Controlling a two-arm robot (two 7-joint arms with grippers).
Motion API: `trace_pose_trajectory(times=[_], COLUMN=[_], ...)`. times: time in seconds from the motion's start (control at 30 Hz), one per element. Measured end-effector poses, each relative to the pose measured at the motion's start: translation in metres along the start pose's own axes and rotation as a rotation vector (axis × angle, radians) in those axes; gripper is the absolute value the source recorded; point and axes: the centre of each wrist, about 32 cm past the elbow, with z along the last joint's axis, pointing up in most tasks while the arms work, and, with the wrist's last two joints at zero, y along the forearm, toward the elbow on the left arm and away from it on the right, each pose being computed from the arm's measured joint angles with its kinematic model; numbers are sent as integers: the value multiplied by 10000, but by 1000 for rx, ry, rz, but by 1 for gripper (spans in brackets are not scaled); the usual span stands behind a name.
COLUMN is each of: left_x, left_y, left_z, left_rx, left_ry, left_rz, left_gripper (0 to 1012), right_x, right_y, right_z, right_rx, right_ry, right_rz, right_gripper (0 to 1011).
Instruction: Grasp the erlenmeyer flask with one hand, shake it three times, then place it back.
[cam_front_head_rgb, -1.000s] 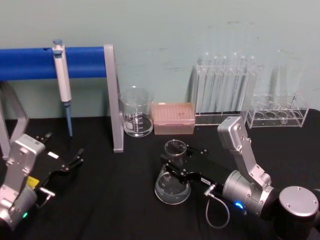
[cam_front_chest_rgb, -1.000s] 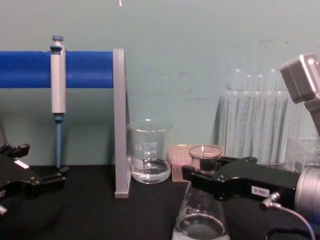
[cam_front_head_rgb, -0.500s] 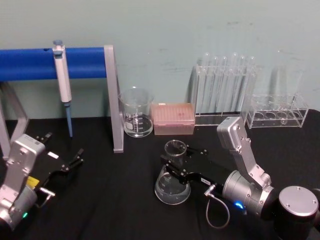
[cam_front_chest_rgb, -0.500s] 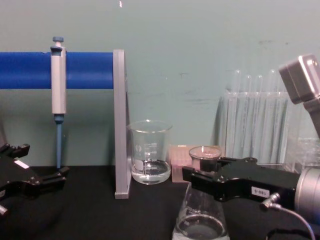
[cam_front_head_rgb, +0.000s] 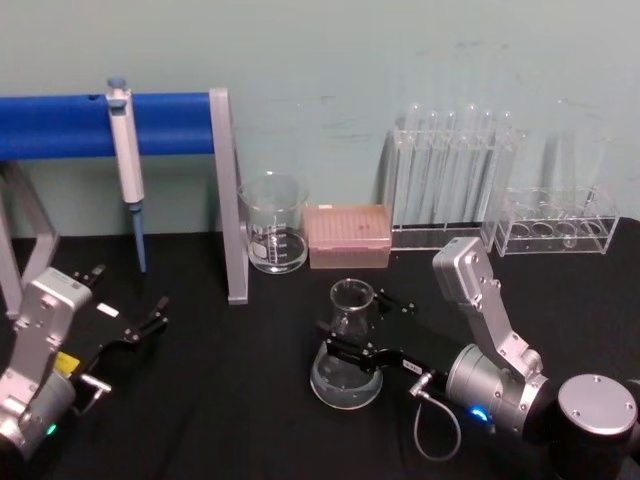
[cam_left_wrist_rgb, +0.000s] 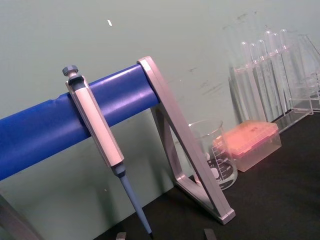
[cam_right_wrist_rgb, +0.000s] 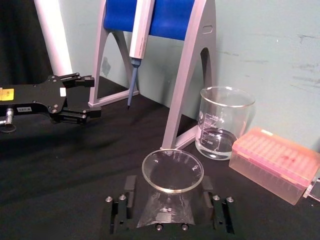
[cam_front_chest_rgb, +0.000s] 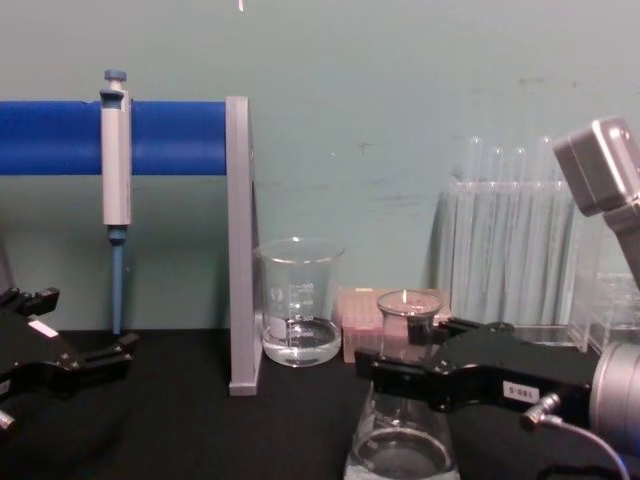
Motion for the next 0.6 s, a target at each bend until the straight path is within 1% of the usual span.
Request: trace_pose_trajectory(times=[0.1, 0.2, 0.27, 0.3, 0.6], left_x=[0, 0, 0, 0, 0], left_y=[0, 0, 0, 0, 0], left_z=[0, 0, 0, 0, 0], left_rx=[0, 0, 0, 0, 0], left_ry=[0, 0, 0, 0, 0], left_rz=[0, 0, 0, 0, 0], left_gripper=[1001, 1001, 1001, 1001, 1001], right_x=[0, 1, 1, 1, 1], right_y=[1, 1, 0, 0, 0], right_z=[2, 3, 4, 5, 7], right_rx=[1, 2, 3, 3, 5], right_ry=[0, 0, 0, 0, 0], right_rz=[0, 0, 0, 0, -1], right_gripper=[824, 929, 961, 1002, 1000])
